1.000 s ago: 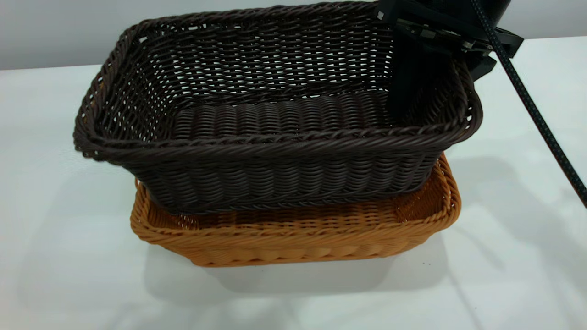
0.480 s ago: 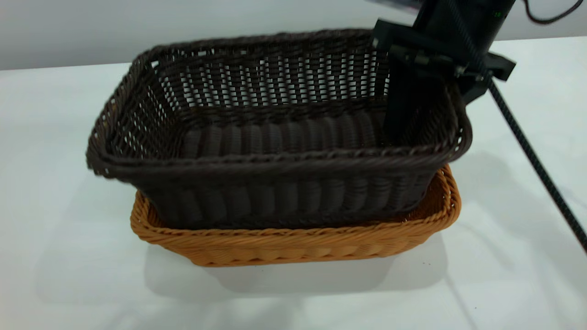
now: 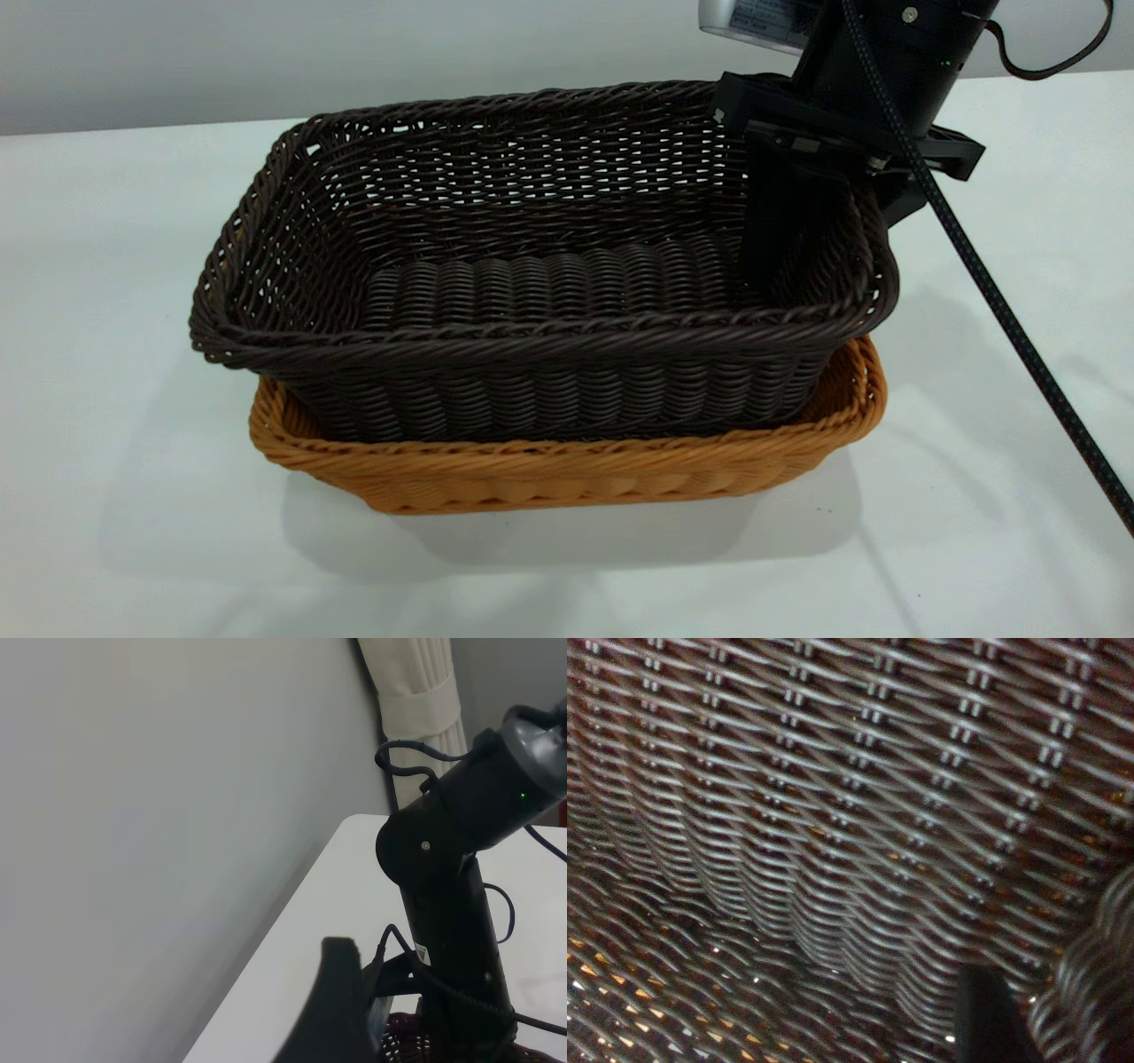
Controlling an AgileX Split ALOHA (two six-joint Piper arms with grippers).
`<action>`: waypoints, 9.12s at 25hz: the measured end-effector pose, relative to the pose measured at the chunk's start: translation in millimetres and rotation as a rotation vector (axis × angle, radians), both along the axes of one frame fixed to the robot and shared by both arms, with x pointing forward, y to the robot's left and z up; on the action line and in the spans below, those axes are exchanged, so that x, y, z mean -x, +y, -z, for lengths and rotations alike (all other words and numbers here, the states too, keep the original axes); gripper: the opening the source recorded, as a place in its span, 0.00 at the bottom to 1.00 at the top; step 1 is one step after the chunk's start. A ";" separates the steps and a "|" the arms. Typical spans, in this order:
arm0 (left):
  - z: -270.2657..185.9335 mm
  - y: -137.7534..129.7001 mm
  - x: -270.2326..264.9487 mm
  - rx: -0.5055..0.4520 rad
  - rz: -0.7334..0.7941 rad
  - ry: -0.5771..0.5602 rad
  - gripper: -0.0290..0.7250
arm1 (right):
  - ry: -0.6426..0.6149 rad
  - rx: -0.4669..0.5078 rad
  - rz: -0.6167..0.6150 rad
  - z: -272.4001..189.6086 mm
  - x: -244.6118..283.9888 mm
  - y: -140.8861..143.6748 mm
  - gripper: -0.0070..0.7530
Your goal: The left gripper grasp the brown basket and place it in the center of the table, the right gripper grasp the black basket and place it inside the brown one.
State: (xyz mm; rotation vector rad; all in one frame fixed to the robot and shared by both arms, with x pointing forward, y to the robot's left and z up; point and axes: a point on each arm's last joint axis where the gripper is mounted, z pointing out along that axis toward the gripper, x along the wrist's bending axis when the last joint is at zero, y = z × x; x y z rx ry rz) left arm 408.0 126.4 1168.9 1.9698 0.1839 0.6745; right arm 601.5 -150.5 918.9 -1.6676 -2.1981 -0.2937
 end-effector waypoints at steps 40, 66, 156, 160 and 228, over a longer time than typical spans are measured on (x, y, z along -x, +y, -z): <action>0.6 -0.1 0.5 -0.004 0.004 0.006 0.80 | 0.025 0.011 -0.172 -16.7 2.4 4.7 0.92; -6.7 6.8 9.1 0.004 0.014 -0.017 0.80 | -0.219 0.050 -0.157 -93.5 -6.3 -0.7 0.81; 141.2 170.7 174.8 -0.105 -0.340 0.491 0.04 | -1.183 -0.010 0.137 -129.8 368.1 -143.2 0.01; 141.8 172.5 170.5 -0.074 -0.404 0.494 0.04 | -1.183 -0.010 0.137 -129.8 368.1 -143.2 0.01; 141.5 174.0 177.4 0.152 -1.152 0.471 0.04 | -1.170 0.262 0.532 -129.7 364.9 -141.8 0.01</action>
